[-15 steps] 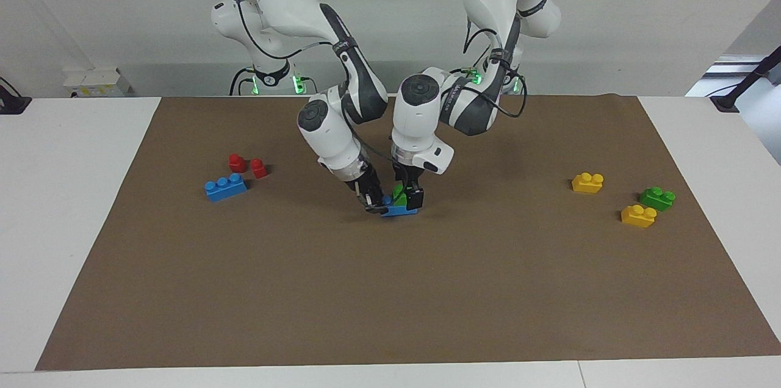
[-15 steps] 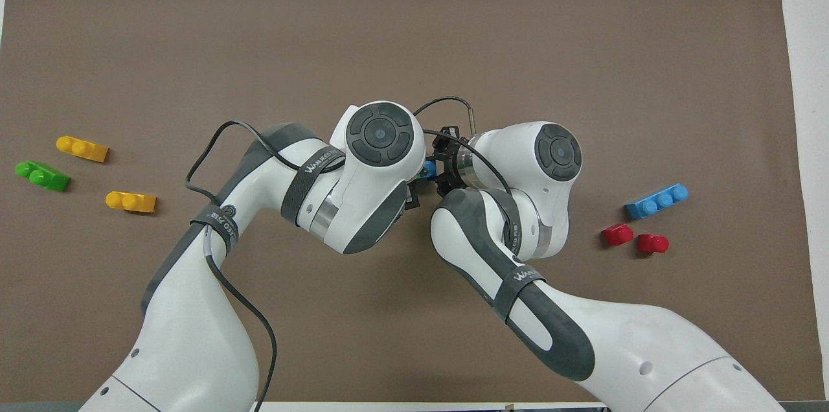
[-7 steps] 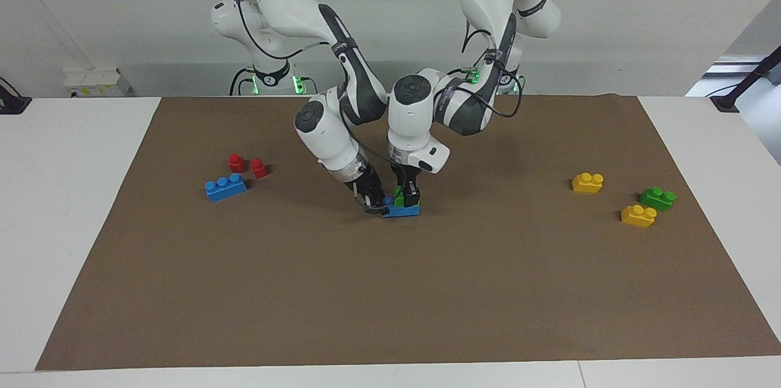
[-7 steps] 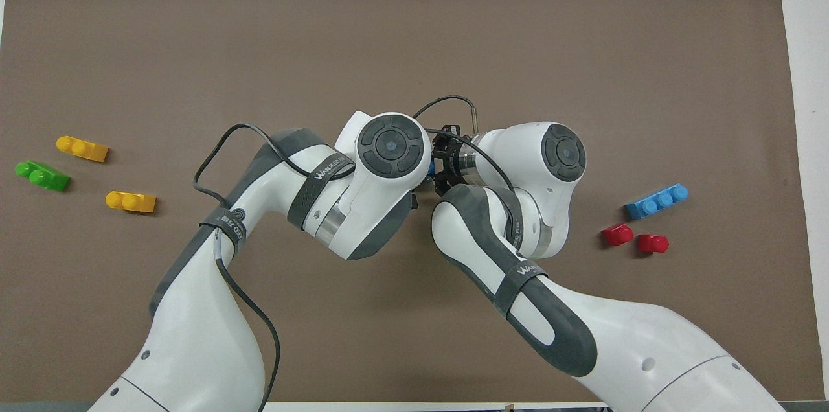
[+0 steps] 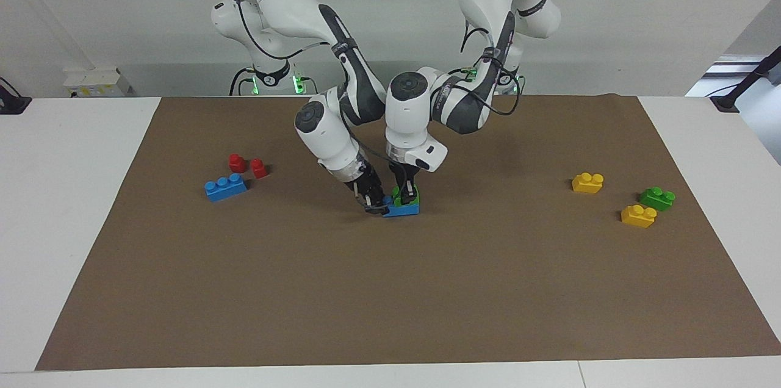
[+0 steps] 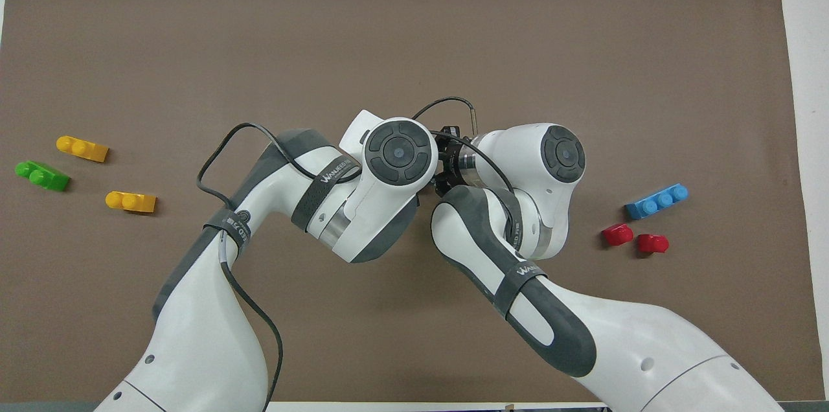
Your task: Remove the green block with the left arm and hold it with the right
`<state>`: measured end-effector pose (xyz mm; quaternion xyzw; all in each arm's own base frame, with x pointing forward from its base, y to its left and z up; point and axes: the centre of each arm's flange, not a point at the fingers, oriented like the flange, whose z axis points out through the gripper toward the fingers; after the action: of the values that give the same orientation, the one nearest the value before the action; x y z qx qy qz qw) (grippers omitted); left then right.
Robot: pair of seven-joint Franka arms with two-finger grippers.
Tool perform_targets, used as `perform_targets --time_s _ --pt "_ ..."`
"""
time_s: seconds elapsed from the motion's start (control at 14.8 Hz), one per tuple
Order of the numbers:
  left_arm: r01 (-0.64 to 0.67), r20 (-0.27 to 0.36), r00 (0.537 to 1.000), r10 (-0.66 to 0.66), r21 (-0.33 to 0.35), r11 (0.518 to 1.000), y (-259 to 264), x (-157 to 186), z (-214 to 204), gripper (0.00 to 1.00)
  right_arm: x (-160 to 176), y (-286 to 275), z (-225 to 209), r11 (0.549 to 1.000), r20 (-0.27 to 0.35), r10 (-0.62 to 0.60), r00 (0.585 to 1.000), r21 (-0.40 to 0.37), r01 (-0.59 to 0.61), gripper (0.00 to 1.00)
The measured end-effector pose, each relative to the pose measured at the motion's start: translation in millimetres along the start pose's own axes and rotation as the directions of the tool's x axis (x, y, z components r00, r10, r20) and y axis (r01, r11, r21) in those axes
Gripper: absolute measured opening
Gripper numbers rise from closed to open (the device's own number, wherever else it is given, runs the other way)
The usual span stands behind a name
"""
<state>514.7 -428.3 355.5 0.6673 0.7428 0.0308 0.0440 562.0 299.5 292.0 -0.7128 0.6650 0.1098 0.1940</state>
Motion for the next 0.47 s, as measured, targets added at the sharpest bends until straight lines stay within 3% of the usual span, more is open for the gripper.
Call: perform_targets --time_s 0.47 --pt "0.012 0.008 1.000 -0.012 -0.027 1.000 4 17 -67 0.36 3 -2 -2 1.000 -0.002 0.005 1.000 0.007 -0.005 0.34"
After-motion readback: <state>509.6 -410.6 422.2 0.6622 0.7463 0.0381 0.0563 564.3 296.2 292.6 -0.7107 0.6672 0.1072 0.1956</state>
